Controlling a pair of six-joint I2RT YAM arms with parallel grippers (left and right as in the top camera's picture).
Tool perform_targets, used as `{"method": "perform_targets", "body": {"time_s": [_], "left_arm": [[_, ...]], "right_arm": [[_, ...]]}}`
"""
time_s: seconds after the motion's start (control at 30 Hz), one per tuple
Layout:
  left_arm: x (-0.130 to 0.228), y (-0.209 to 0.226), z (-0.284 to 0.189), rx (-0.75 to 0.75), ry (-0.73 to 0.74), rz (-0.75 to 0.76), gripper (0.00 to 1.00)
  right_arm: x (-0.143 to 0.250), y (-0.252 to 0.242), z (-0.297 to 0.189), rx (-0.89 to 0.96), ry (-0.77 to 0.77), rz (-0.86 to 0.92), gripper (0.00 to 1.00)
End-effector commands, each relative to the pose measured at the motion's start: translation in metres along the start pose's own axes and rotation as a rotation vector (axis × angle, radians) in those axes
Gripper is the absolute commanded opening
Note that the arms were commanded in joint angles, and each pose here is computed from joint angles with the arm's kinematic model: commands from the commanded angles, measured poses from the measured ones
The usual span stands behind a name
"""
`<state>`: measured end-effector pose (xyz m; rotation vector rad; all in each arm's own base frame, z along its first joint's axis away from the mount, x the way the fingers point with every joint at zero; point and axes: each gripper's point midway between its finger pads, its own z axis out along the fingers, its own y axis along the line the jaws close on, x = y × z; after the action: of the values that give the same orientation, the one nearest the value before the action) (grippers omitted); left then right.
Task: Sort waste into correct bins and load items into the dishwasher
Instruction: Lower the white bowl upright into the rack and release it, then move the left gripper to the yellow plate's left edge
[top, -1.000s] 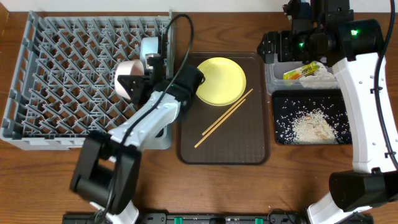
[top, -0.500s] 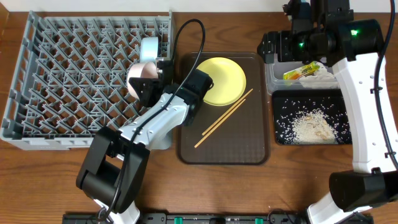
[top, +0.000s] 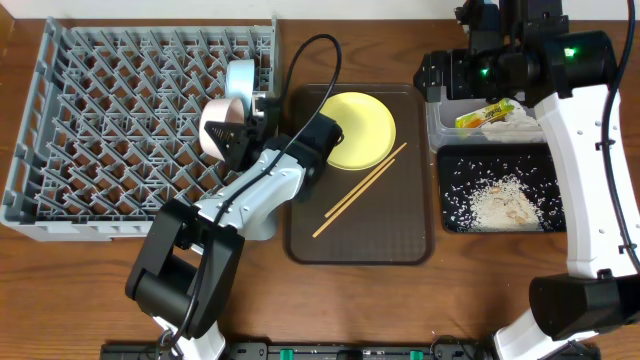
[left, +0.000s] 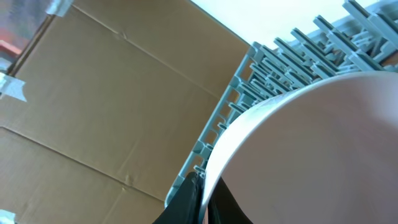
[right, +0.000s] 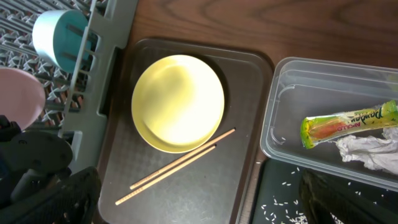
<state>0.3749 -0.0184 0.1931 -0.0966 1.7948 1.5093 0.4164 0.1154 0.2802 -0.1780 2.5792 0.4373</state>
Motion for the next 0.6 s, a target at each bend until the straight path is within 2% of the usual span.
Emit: {"method": "perform_targets", "body": {"time_s": [0.0,0.27,0.57], "left_arm": [[-0.001,0.004,0.002,-0.047,-0.020,-0.030,0.07],[0.010,-0.004,0.017,-0.063,0.021,-0.019,0.07],[0.010,-0.017,0.008,-0.030,0.009,-0.003,0.07]], "right_arm": [[0.001,0.003,0.003,-0.003,0.006,-0.005,0.99],[0.001,0.003,0.003,-0.003,0.006,-0.005,0.99],[0.001,0.003,0.003,-0.003,0.006,-0.005,0.99]]}}
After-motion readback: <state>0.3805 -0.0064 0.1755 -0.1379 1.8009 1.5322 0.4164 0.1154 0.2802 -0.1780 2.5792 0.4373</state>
